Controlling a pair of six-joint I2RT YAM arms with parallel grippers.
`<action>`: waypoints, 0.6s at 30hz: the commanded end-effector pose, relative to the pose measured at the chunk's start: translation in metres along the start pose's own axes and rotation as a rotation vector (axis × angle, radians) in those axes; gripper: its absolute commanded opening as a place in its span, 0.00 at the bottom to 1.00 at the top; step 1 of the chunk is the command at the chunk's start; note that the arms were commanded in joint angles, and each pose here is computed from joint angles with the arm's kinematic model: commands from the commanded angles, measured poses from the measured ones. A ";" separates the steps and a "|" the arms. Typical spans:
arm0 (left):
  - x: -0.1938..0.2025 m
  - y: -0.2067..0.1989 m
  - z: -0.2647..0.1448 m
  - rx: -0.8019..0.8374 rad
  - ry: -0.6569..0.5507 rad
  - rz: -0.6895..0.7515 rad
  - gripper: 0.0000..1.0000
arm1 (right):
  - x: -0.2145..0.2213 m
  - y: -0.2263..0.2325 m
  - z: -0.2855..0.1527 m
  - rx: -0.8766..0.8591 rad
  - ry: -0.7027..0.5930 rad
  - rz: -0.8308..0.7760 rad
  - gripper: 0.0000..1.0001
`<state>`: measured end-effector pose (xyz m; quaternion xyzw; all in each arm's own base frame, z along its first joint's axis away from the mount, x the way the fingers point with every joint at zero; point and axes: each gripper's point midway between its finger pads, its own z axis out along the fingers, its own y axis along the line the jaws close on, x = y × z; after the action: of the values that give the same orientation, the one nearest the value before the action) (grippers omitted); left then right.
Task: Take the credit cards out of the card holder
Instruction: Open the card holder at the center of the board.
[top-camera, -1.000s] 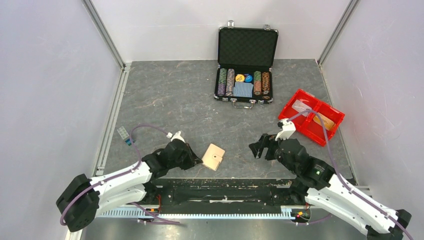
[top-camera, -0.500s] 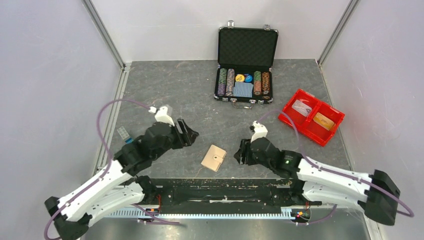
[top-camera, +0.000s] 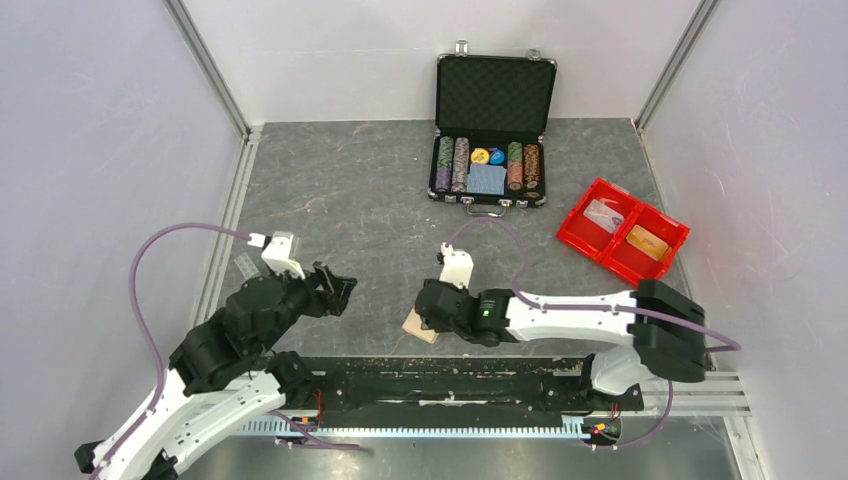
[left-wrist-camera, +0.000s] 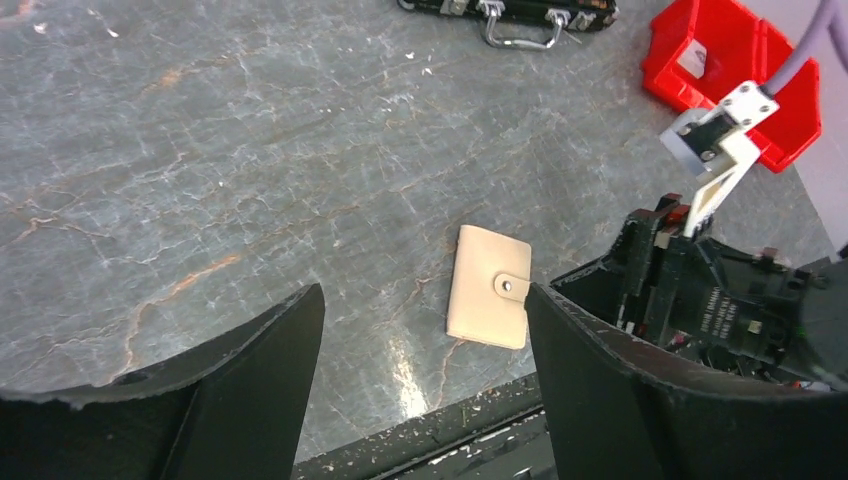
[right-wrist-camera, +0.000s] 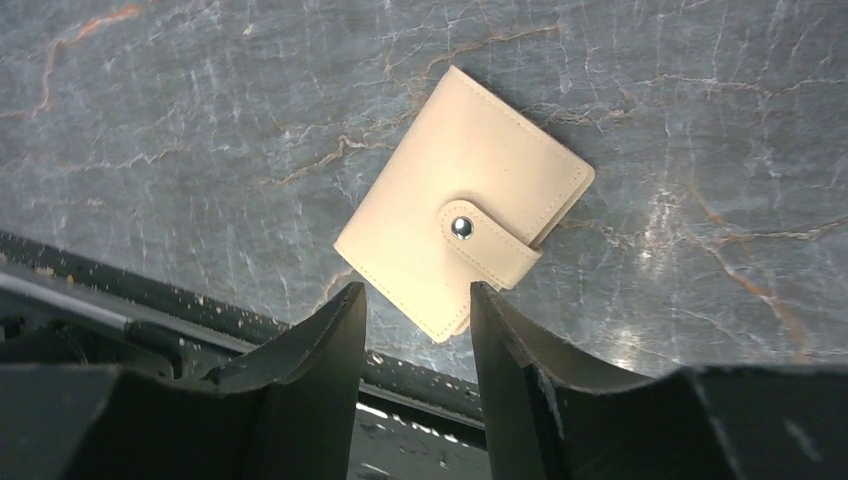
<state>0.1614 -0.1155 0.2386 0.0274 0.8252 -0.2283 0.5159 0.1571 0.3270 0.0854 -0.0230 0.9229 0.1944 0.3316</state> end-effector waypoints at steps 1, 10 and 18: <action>-0.013 0.018 -0.011 -0.049 -0.100 0.026 0.83 | -0.008 -0.003 0.009 0.138 -0.037 0.105 0.45; -0.021 0.029 -0.023 -0.062 -0.180 -0.013 0.88 | 0.003 0.005 0.032 0.191 -0.024 0.089 0.45; -0.016 0.027 -0.016 -0.070 -0.142 0.006 0.89 | 0.011 -0.005 0.043 0.250 -0.020 0.057 0.44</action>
<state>0.1576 -0.0815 0.2503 -0.0170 0.7909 -0.2175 0.5717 0.1663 0.3386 0.0419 0.0293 0.9446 0.1001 0.3112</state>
